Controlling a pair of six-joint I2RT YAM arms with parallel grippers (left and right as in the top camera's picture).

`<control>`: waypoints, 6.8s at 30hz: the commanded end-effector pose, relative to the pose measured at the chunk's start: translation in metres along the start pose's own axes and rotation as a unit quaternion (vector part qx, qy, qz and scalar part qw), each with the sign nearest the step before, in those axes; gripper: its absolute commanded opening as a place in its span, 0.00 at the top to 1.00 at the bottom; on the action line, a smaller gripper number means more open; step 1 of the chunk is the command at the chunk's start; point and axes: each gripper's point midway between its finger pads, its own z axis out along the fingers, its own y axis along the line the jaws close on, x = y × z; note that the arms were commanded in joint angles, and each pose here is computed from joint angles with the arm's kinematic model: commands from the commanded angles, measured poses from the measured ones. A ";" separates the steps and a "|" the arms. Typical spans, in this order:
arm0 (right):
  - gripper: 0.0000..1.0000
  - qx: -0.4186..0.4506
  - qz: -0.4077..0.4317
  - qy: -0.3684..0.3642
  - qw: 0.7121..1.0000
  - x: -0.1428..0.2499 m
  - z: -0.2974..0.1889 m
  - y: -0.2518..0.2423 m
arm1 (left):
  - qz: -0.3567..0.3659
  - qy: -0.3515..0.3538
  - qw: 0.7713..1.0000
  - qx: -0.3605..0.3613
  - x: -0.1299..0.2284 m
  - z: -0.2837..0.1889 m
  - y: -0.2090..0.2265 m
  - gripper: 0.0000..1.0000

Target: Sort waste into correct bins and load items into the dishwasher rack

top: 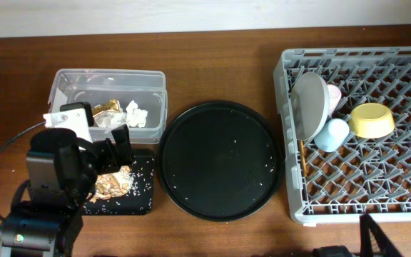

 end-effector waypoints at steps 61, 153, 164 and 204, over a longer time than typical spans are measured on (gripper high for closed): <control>0.02 0.022 -0.120 -0.028 0.992 0.247 0.201 -0.095 | -0.007 -0.011 1.000 -0.007 -0.006 -0.004 0.003 0.01; 0.02 0.022 -0.120 -0.028 0.992 0.247 0.201 -0.095 | 0.078 -0.262 0.961 0.026 0.133 0.069 0.043 0.01; 0.02 0.022 -0.120 -0.028 0.992 0.247 0.201 -0.095 | 0.120 -0.263 0.957 0.019 0.133 0.069 0.041 0.01; 0.02 0.022 -0.120 -0.028 0.992 0.247 0.201 -0.095 | 0.120 -0.263 0.957 0.019 0.133 0.069 0.041 0.01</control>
